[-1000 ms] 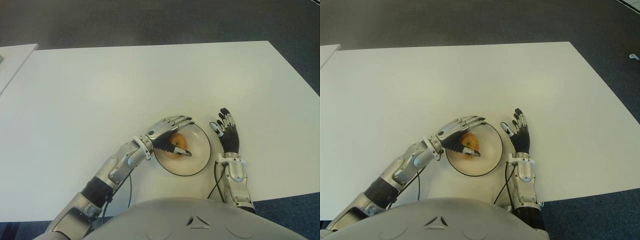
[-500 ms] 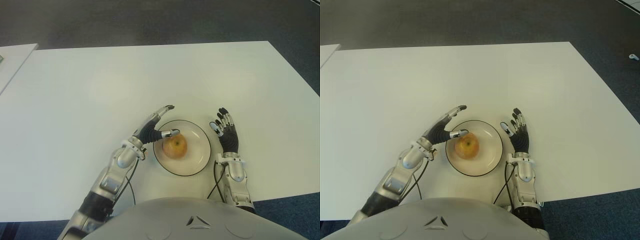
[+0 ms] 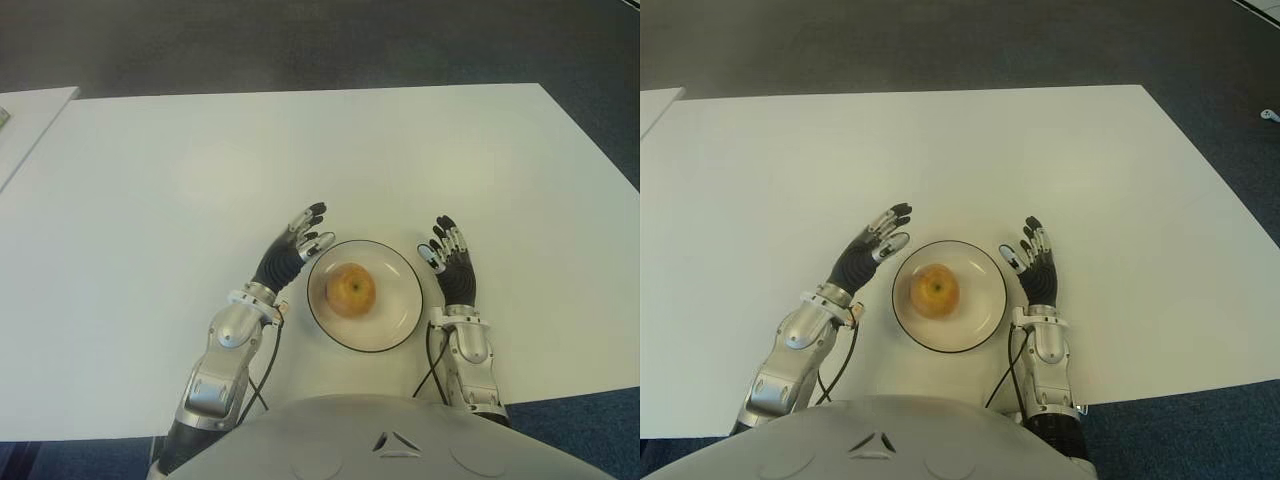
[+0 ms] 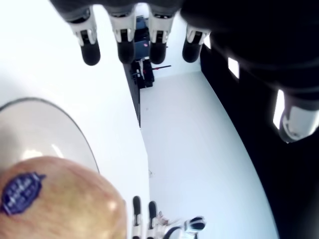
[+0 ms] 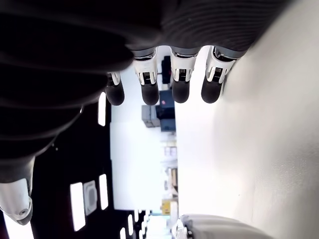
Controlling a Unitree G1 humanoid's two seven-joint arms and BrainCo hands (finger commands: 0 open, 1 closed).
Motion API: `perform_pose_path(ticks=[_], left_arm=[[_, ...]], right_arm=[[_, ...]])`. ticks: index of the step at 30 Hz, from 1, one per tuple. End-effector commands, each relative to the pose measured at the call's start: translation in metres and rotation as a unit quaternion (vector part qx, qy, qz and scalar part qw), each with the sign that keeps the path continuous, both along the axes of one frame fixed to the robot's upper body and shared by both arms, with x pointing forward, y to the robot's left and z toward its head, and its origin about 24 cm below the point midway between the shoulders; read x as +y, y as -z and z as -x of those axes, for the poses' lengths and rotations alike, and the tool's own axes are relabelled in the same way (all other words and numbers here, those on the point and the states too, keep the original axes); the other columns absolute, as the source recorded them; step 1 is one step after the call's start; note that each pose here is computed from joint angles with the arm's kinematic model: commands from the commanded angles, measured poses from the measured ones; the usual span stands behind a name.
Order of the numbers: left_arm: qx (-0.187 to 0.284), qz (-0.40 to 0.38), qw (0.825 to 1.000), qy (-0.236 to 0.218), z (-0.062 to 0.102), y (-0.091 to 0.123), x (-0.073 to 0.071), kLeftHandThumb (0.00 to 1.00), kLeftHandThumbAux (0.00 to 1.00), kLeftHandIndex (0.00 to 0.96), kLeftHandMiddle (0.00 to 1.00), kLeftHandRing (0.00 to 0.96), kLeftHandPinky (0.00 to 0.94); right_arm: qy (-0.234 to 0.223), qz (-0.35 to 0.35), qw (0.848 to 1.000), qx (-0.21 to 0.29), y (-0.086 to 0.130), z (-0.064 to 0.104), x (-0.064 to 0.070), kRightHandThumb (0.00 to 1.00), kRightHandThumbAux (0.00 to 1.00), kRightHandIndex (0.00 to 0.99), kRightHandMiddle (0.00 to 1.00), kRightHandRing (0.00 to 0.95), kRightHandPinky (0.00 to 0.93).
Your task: Put the apples into the plate.
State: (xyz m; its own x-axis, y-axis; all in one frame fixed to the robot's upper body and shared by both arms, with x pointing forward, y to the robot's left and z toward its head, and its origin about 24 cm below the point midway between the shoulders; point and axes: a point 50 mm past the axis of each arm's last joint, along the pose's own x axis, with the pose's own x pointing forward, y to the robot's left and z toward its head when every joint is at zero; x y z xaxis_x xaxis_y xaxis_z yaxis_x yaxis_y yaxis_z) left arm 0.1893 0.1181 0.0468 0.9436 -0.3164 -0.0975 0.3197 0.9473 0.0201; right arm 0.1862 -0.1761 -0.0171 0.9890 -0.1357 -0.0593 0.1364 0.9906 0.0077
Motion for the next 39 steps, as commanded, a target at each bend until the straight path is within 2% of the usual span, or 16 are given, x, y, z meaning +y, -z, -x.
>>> perform_pose_path(ticks=[1, 6, 9, 11, 15, 18, 22, 26, 32, 36, 39], left_arm=[[0.074, 0.051, 0.993, -0.079, 0.003, 0.025, 0.029, 0.000, 0.333, 0.000, 0.000, 0.000, 0.000], [0.110, 0.104, 0.981, -0.125, 0.011, 0.042, 0.040, 0.012, 0.299, 0.000, 0.000, 0.000, 0.000], [0.116, 0.108, 0.977, -0.141, 0.019, 0.049, 0.043, 0.030, 0.303, 0.000, 0.000, 0.000, 0.000], [0.106, 0.090, 0.979, -0.149, 0.024, 0.051, 0.042, 0.030, 0.314, 0.000, 0.000, 0.000, 0.000], [0.061, 0.029, 0.984, -0.162, 0.035, 0.047, 0.052, 0.009, 0.333, 0.000, 0.000, 0.000, 0.000], [0.038, -0.027, 0.986, -0.158, 0.039, 0.052, 0.045, 0.002, 0.342, 0.000, 0.000, 0.000, 0.000], [0.020, -0.041, 0.988, -0.148, 0.043, 0.056, 0.035, 0.000, 0.368, 0.026, 0.000, 0.000, 0.000], [0.006, -0.027, 0.990, -0.140, 0.039, 0.059, 0.015, 0.000, 0.385, 0.046, 0.000, 0.000, 0.000], [-0.003, 0.008, 0.987, -0.161, 0.039, 0.055, 0.005, 0.000, 0.393, 0.055, 0.011, 0.000, 0.000], [-0.017, 0.036, 0.985, -0.170, 0.043, 0.048, 0.000, 0.000, 0.421, 0.094, 0.034, 0.000, 0.000], [0.000, 0.047, 0.984, -0.174, 0.040, 0.067, -0.003, 0.000, 0.424, 0.099, 0.040, 0.000, 0.000]], right_arm=[[0.004, -0.011, 0.998, 0.069, 0.022, 0.018, 0.001, 0.083, 0.563, 0.000, 0.010, 0.007, 0.041], [0.003, -0.007, 0.998, 0.067, 0.020, 0.019, -0.002, 0.079, 0.566, 0.000, 0.007, 0.001, 0.031], [0.002, -0.006, 0.998, 0.067, 0.020, 0.020, -0.003, 0.074, 0.567, 0.000, 0.009, 0.003, 0.032], [0.003, -0.007, 0.998, 0.069, 0.019, 0.020, -0.004, 0.072, 0.571, 0.000, 0.012, 0.005, 0.034], [0.003, -0.005, 0.998, 0.070, 0.018, 0.021, -0.006, 0.067, 0.581, 0.000, 0.017, 0.008, 0.032], [0.002, -0.004, 0.998, 0.069, 0.017, 0.021, -0.008, 0.065, 0.586, 0.000, 0.022, 0.013, 0.032], [0.001, -0.009, 0.997, 0.070, 0.017, 0.022, -0.010, 0.063, 0.584, 0.000, 0.030, 0.017, 0.031], [0.000, -0.014, 0.997, 0.075, 0.016, 0.023, -0.013, 0.064, 0.586, 0.000, 0.036, 0.019, 0.022], [0.008, -0.013, 0.996, 0.086, 0.013, 0.027, -0.019, 0.071, 0.600, 0.000, 0.047, 0.028, 0.014], [0.013, -0.009, 0.996, 0.093, 0.012, 0.028, -0.022, 0.075, 0.605, 0.000, 0.049, 0.028, 0.005], [0.015, -0.005, 0.995, 0.097, 0.010, 0.030, -0.025, 0.078, 0.597, 0.000, 0.048, 0.026, 0.006]])
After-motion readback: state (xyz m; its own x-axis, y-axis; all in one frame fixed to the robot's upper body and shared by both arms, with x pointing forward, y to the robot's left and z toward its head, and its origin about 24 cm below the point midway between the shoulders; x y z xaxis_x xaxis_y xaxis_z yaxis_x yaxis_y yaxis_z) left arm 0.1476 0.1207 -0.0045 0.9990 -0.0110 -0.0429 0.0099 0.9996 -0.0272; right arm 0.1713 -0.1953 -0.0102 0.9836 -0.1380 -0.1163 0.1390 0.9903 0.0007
